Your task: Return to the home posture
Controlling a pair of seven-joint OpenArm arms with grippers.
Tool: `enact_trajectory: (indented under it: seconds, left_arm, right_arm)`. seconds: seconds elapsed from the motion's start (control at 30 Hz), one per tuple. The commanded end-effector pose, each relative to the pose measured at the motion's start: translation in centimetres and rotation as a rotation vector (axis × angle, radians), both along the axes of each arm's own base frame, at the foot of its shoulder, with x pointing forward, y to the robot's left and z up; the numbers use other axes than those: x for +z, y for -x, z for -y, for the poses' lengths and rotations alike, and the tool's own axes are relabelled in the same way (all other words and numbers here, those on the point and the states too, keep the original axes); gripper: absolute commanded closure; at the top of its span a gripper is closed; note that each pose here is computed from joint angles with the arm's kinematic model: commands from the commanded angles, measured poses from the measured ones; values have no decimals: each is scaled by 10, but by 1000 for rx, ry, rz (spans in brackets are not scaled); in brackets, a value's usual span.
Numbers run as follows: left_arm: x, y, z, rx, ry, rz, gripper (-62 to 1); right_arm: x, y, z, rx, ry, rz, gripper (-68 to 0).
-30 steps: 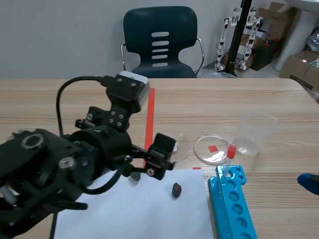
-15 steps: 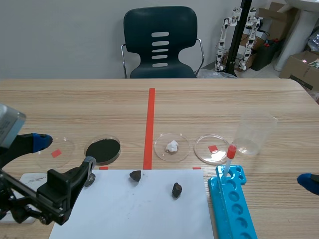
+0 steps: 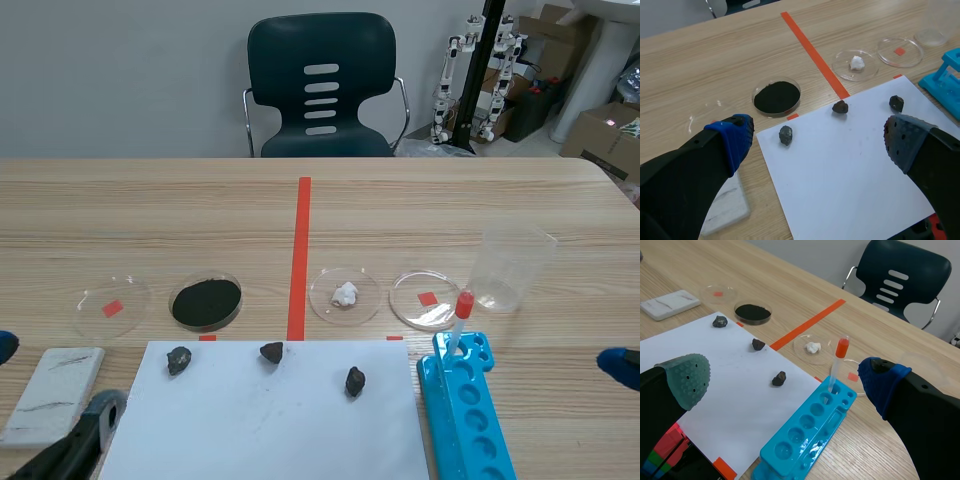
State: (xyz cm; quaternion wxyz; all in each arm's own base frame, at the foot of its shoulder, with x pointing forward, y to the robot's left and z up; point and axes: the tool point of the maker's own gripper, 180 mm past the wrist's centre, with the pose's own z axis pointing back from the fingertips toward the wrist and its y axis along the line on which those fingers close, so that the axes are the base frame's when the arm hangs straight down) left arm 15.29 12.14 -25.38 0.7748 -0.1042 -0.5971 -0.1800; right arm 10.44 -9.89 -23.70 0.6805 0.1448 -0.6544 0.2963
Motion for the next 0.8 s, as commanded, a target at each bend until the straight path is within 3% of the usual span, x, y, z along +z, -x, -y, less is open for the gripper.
enact_trajectory:
  seconds: [0.0, 0.23, 0.43, 0.77]
  left_arm:
    - [10, 1, 0, 3, 14, 32, -544]
    - [13, 0, -3, 10, 16, 46, -544]
    - [16, -2, -6, 40, 59, 43, -544]
    - [17, -2, -6, 39, 61, 53, -544]
  right_arm:
    - [6, -2, 0, 0, -15, 19, -621]
    - [6, -2, 0, 0, -15, 19, -621]
    - [6, -2, 0, 0, -15, 19, -621]
    - [6, -2, 0, 0, -15, 19, -621]
